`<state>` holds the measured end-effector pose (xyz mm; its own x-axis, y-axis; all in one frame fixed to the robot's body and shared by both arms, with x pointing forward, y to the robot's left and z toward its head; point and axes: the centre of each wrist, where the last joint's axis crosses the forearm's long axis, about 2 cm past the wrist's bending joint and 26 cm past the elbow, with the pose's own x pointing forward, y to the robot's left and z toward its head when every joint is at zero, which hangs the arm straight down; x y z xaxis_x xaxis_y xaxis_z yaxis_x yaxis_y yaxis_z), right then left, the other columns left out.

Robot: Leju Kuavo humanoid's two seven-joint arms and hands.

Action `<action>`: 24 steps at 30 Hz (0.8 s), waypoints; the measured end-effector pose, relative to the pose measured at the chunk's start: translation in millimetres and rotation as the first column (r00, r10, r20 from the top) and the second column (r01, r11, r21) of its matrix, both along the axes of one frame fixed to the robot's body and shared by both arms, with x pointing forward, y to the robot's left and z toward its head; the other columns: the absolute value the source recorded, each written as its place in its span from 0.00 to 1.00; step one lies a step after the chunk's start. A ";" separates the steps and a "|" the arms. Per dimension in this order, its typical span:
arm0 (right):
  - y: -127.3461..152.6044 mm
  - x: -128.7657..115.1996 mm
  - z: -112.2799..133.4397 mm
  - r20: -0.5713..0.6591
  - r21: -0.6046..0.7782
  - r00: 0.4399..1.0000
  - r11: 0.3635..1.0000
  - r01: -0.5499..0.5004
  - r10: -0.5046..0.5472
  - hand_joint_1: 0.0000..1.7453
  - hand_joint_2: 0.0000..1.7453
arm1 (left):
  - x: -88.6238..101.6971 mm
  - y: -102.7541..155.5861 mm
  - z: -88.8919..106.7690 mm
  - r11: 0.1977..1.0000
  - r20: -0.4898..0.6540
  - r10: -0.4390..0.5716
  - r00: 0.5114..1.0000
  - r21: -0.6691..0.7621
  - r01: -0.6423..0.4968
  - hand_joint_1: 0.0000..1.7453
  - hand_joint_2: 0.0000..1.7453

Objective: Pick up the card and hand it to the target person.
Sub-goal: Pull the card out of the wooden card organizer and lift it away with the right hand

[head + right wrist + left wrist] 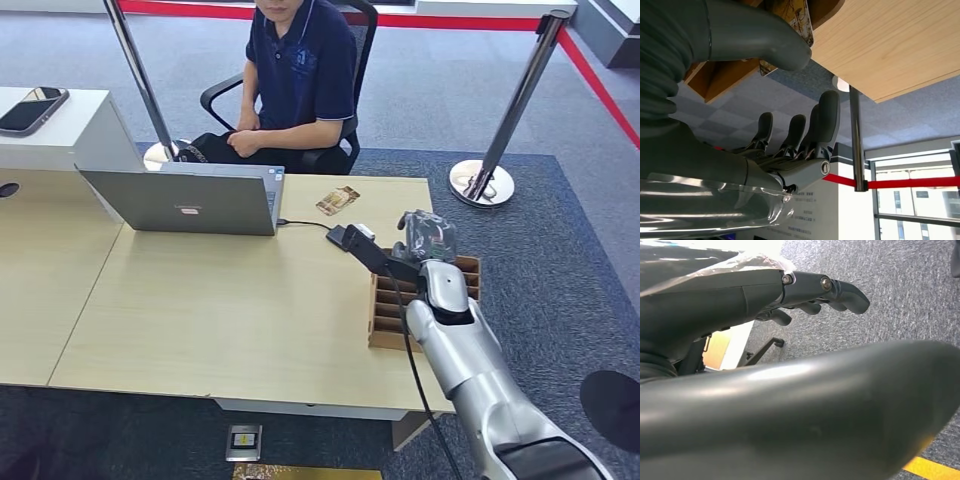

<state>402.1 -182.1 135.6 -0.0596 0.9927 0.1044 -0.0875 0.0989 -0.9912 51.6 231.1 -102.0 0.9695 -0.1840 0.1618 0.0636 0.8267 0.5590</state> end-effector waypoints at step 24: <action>-2.9 -3.3 -10.7 -0.069 -0.025 0.998 1.000 0.001 -0.003 0.49 1.00 | -0.5 -0.1 -0.1 1.000 0.006 -0.002 1.000 -0.001 0.002 0.00 0.00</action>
